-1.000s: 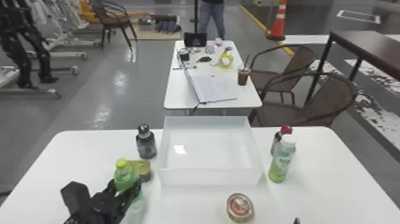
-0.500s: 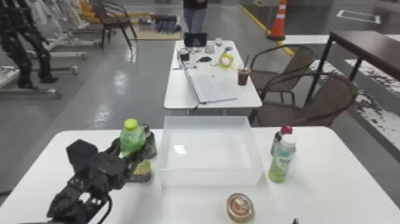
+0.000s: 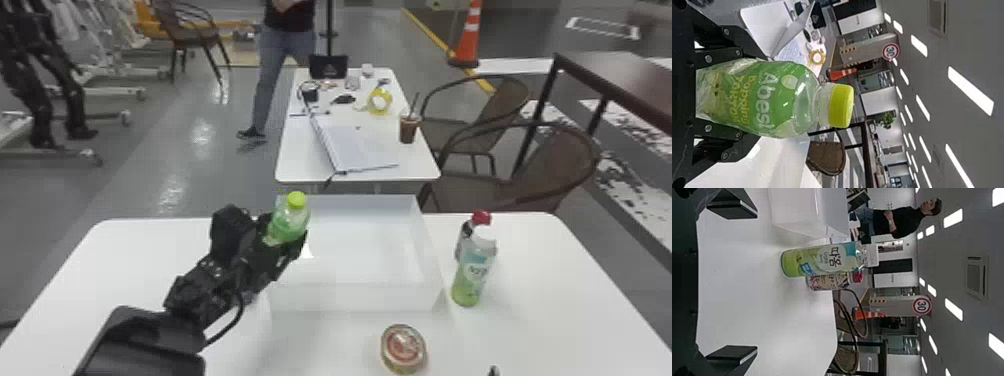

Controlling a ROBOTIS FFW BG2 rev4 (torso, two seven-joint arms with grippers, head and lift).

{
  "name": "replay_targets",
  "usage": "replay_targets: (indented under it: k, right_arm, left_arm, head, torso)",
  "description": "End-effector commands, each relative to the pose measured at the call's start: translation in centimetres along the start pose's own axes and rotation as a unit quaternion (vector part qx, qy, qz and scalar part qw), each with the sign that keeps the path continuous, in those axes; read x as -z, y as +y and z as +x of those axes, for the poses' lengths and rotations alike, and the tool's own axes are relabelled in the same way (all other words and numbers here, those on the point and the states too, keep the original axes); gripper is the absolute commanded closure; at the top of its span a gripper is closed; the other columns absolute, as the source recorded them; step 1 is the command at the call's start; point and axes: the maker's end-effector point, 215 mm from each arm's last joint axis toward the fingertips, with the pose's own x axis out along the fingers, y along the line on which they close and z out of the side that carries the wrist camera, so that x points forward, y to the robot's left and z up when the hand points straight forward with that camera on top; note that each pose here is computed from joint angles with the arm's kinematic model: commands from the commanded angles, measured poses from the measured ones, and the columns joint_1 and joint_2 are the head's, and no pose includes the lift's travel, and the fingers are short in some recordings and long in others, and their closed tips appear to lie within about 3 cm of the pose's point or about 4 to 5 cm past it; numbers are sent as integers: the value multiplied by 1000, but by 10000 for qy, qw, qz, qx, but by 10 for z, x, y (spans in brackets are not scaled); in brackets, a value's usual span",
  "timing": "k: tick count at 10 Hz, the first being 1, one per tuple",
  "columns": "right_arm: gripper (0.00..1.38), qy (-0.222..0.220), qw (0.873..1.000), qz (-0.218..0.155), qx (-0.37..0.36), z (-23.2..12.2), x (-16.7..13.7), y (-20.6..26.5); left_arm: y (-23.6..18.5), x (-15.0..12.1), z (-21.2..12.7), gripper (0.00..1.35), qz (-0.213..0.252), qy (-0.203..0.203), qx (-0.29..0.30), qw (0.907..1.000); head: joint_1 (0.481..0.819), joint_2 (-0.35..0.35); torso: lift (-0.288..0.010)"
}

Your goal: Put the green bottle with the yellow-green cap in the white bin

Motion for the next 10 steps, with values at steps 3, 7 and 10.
replay_targets:
  k: [3, 7, 10]
  right_arm:
    - [88, 37, 10000, 28, -5, 0, 4, 1]
    - [87, 56, 10000, 67, -12, 1, 6, 1]
    - [88, 65, 9999, 74, -20, 1, 7, 1]
  left_arm:
    - [-57, -12, 53, 802, 1298, 171, 853, 9877]
    - [-90, 8, 70, 222, 2510, 455, 1246, 9588]
    - [-80, 8, 66, 117, 2438, 415, 1147, 9621]
  head:
    - [549, 0]
    - [549, 0]
    - [549, 0]
  torso:
    - [-100]
    - [-100]
    - [-100]
